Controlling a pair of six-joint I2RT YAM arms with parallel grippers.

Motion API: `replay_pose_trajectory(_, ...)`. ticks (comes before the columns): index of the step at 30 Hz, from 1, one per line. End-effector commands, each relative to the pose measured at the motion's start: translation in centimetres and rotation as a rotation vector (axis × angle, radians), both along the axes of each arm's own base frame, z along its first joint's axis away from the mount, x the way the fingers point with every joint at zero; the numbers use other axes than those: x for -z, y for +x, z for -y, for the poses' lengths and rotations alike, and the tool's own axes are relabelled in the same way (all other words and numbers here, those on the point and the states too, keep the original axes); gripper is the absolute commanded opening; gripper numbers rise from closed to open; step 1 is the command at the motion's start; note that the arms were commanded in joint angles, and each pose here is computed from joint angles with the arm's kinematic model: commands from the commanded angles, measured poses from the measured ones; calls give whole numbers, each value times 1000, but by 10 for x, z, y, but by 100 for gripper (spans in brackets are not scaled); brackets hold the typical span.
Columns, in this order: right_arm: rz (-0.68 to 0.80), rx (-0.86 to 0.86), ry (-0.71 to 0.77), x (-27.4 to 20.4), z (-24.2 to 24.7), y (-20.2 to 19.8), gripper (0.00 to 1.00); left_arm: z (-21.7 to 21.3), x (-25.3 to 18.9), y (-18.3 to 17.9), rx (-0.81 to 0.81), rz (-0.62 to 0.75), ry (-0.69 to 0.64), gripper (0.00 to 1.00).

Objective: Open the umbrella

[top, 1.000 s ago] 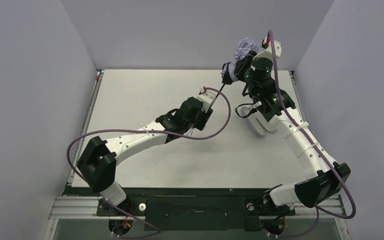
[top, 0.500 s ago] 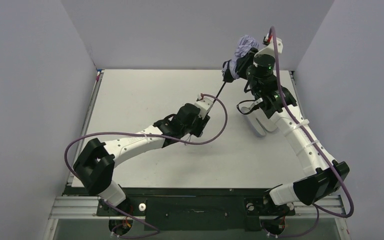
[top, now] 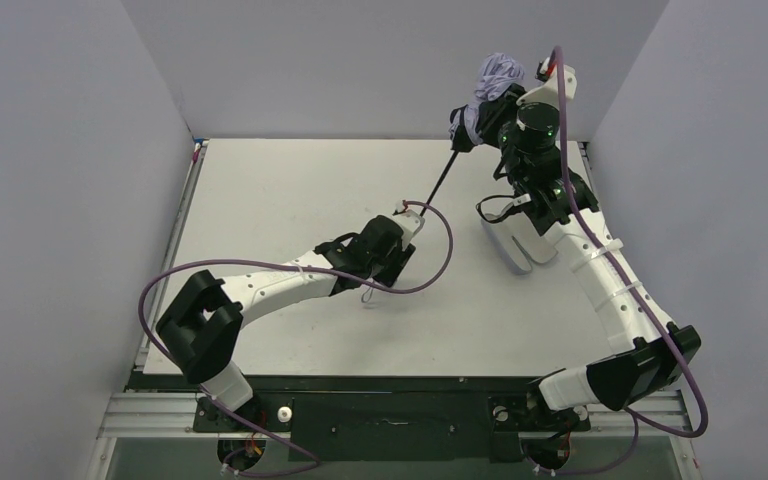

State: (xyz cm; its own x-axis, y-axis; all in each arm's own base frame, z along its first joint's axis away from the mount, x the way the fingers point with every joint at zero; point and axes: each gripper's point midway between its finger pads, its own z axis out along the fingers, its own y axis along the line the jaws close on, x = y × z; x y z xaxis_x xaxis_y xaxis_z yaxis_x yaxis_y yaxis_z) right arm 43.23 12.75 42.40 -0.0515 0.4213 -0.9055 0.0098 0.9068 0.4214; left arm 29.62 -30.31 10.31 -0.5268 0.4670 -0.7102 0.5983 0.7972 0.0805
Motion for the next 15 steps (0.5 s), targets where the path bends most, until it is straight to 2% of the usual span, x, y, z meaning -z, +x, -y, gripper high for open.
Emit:
replay_pose_trajectory(1, 382, 95, 158, -125, 34, -18, 0, -29, 36, -30, 17, -146, 161, 44)
replay_pose_trajectory(4, 369, 77, 146, -117, 30, -16, 0, -26, 28, -26, 13, -130, 144, 44)
replay_pose_trajectory(7, 354, 9, 127, -108, 17, -15, 0, -16, 6, -16, -19, -104, 74, 48)
replay_pose_trajectory(10, 315, -69, 108, -89, 2, -14, 0, 0, -39, 1, -16, -13, -73, 60)
replay_pose_trajectory(15, 268, -153, 106, -65, -16, -19, 0, 30, -122, 10, 91, 135, -297, 79)
